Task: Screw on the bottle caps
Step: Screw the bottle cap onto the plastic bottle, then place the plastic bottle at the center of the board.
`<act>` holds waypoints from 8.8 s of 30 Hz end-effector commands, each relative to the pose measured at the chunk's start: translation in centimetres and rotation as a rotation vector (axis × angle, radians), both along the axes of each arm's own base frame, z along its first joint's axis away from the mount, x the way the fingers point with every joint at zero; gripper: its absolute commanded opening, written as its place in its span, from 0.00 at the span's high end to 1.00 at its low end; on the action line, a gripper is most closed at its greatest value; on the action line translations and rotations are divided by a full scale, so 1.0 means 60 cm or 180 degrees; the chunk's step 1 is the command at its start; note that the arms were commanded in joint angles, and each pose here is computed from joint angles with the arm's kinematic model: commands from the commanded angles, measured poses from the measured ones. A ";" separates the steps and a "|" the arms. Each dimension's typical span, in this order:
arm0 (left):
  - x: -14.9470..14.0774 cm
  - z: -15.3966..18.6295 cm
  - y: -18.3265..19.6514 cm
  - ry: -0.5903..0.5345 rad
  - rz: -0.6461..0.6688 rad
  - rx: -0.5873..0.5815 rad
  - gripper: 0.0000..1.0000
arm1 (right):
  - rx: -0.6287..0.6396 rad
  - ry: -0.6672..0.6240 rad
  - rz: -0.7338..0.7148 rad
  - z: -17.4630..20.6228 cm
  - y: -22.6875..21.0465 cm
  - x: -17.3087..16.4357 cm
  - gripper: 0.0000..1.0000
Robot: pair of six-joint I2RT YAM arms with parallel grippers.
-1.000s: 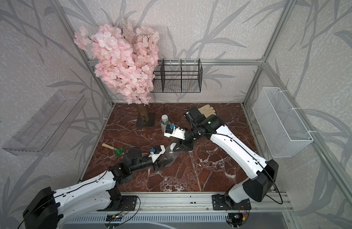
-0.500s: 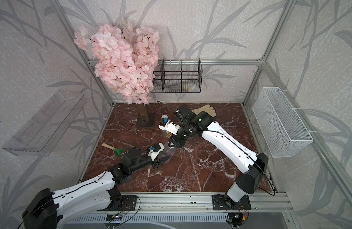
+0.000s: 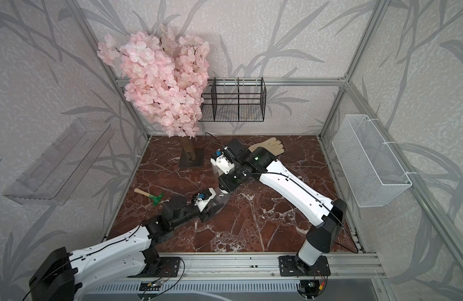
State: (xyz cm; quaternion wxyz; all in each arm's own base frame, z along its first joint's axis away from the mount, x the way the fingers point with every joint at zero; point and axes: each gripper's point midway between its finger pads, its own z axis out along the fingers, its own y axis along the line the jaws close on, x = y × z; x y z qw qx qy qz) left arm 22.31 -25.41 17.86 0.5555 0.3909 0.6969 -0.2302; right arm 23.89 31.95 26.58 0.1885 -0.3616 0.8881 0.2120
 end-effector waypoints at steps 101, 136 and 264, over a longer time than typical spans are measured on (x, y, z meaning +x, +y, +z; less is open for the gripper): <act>-0.047 0.076 -0.038 -0.0297 -0.0676 -0.0502 0.39 | 0.0612 -0.0661 0.1266 0.029 -0.009 -0.041 1.00; -0.038 0.072 -0.035 -0.0295 -0.0584 -0.0479 0.39 | 0.0339 -0.0775 0.0403 0.020 0.010 -0.022 1.00; 0.060 0.099 0.131 -0.0453 0.1500 -0.0746 0.00 | 0.0566 -0.1527 -0.2417 -0.026 -0.123 0.261 1.00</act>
